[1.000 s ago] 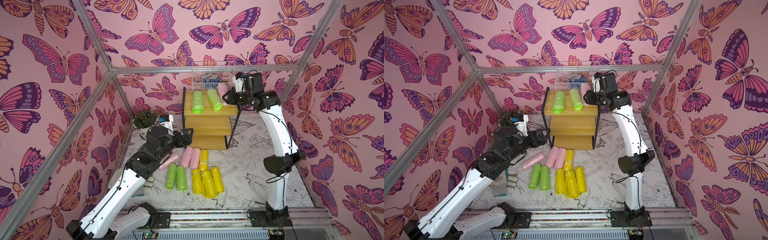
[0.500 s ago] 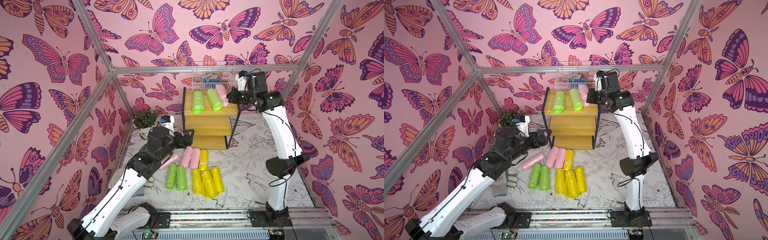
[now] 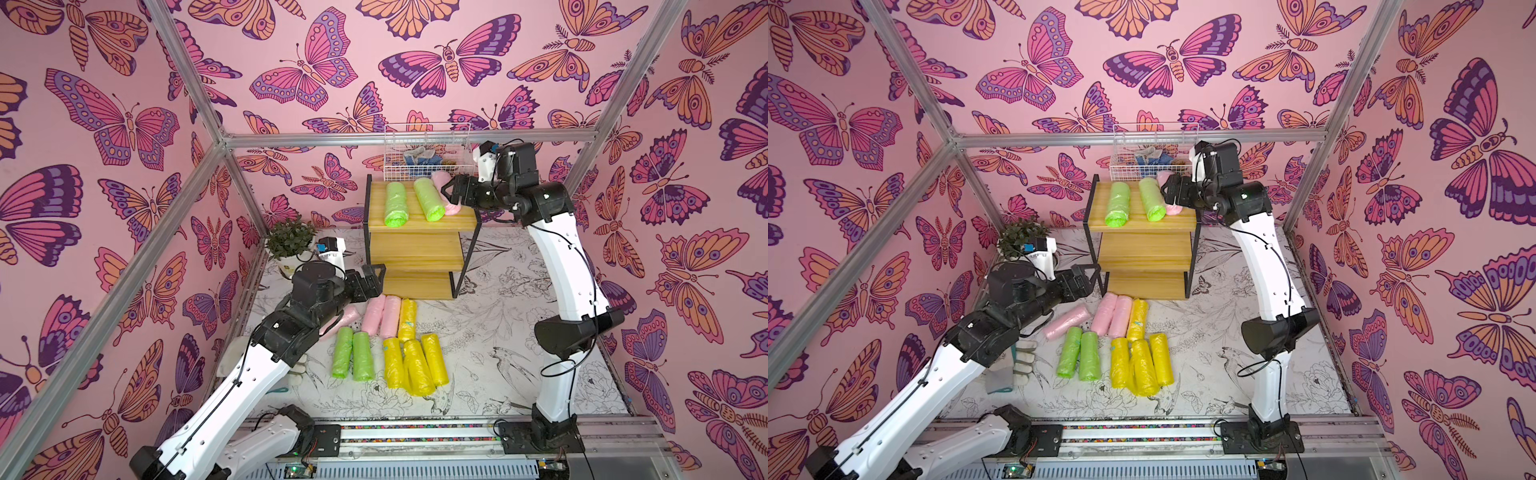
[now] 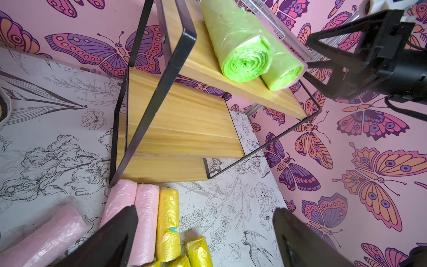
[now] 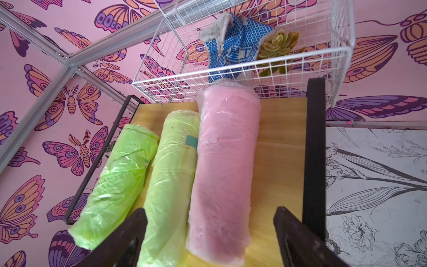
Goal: Sort the rolls of trash bags by color and place them on the shelf
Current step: Pick up the roll of trash bags from the shelf.
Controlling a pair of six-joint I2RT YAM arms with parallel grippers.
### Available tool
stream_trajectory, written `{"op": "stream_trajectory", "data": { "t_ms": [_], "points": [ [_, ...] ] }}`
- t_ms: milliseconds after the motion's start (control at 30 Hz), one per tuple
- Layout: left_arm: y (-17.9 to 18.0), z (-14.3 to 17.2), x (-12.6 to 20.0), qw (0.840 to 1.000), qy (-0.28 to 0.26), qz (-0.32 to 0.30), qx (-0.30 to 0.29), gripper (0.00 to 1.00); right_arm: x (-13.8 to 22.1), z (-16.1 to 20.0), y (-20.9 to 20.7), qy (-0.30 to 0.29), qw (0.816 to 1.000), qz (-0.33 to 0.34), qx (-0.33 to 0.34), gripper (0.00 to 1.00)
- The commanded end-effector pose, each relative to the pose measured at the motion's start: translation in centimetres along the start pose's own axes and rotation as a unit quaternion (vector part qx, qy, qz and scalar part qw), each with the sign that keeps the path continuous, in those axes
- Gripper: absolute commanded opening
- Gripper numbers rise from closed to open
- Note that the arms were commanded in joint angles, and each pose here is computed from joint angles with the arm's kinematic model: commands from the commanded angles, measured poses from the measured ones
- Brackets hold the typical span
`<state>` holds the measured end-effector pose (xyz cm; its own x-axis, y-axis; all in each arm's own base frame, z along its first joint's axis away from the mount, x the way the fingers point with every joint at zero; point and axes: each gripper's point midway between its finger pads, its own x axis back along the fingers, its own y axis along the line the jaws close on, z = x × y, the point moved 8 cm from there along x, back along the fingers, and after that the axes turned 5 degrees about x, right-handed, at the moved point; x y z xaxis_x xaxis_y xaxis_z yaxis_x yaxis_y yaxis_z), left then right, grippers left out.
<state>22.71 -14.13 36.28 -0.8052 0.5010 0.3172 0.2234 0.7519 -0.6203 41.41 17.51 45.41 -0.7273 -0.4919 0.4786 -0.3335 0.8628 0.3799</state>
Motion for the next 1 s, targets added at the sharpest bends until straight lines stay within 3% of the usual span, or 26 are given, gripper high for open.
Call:
{"op": "stream_trajectory", "data": {
  "t_ms": [0, 333, 733, 867, 967],
  "points": [
    [0.0, 0.0, 0.1, 1.000, -0.009, 0.003, -0.005, 0.97, -1.1, -0.1, 0.2, -0.004, 1.000, -0.010, -0.001, 0.91],
    [-0.1, 0.0, -1.2, 1.000, 0.005, -0.004, -0.015, 0.97, -3.7, 0.8, -0.3, 0.013, 1.000, 0.003, 0.019, 0.74],
    [0.4, 0.6, -2.4, 0.999, 0.019, -0.015, -0.026, 0.98, -5.7, 3.8, 0.4, 0.077, 0.993, 0.053, 0.074, 0.77],
    [0.5, 0.7, -2.5, 0.999, 0.021, -0.017, -0.027, 0.98, -5.8, 4.5, 0.5, 0.091, 0.990, 0.067, 0.083, 0.68],
    [0.6, 0.8, -2.6, 0.999, 0.022, -0.017, -0.027, 0.98, -5.9, 4.9, 0.6, 0.100, 0.989, 0.071, 0.085, 0.54]
  ]
}}
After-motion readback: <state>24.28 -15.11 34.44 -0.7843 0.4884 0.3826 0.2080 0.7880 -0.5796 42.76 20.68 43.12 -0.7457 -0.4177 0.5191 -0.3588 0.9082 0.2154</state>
